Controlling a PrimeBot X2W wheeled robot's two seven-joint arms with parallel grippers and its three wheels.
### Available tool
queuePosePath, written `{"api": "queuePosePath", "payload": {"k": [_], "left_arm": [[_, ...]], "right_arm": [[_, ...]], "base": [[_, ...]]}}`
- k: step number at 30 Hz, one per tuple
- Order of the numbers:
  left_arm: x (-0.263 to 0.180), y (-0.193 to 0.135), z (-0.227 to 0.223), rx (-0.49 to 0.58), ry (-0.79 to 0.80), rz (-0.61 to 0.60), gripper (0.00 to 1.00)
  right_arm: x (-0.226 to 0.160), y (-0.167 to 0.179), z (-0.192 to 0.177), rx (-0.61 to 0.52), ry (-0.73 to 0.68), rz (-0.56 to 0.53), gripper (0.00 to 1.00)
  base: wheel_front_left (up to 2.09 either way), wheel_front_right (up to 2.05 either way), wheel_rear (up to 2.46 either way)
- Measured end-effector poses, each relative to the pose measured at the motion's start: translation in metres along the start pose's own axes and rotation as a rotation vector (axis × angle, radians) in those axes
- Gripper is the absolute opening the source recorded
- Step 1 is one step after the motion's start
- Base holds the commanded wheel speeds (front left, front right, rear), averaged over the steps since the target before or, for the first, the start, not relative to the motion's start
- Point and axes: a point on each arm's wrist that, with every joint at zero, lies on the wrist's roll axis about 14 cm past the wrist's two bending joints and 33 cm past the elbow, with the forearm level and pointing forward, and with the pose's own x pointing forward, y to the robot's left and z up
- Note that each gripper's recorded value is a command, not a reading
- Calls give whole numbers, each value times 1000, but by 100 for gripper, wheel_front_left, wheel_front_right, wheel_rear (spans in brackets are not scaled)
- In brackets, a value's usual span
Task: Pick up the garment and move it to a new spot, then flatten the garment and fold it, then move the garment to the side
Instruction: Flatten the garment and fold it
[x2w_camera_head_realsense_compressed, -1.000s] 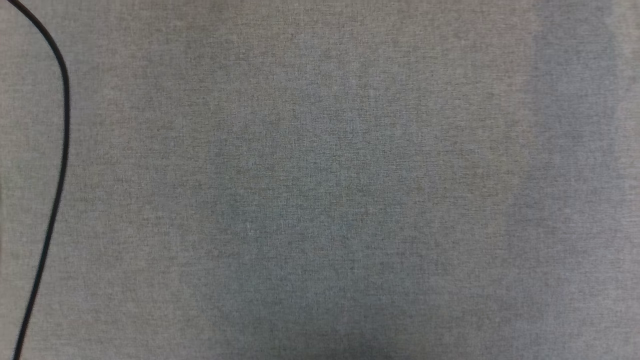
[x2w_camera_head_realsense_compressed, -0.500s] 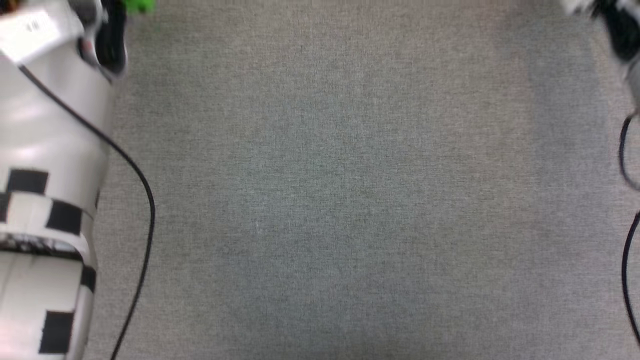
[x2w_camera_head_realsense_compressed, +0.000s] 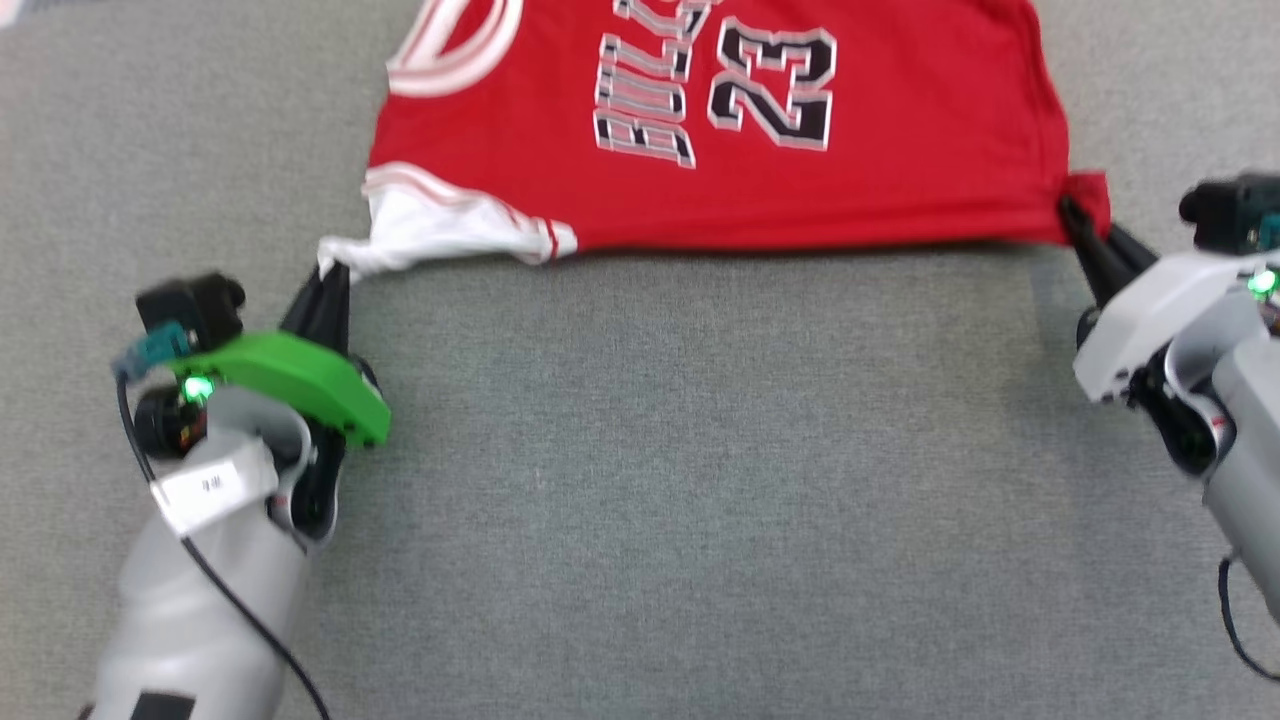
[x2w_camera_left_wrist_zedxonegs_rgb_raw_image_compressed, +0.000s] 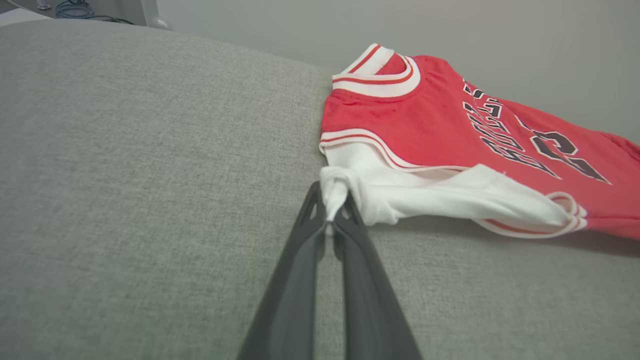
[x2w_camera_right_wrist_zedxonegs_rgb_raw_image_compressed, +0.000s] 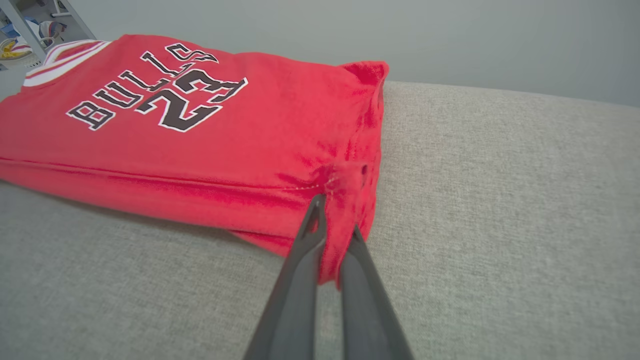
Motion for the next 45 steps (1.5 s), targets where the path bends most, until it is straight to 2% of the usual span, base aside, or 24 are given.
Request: {"api": "queuePosePath", "payload": {"k": [8, 15, 21, 30, 38, 45], "left_arm": [[-71, 6, -5, 17, -1, 30, 0], [-130, 3, -7, -15, 10, 68, 0], [-183, 3, -11, -54, 51, 114, 0], [-236, -2, -16, -86, 117, 159, 0], [-238, -5, -7, -81, 102, 156, 0], [-187, -26, 19, -34, 41, 46, 0]], "right_arm": [[-58, 12, -9, 32, -15, 11, 0], [-104, 20, -18, 73, -55, -6, 0], [-147, 31, -46, 114, -13, -24, 0], [-196, 45, -71, 147, 53, -59, 0], [-205, 59, -67, 156, 79, -73, 0], [-182, 59, -53, 123, 95, -56, 0]], "base": [[0, 0, 0], [0, 0, 0], [0, 0, 0], [0, 0, 0], [0, 0, 0], [0, 0, 0]]}}
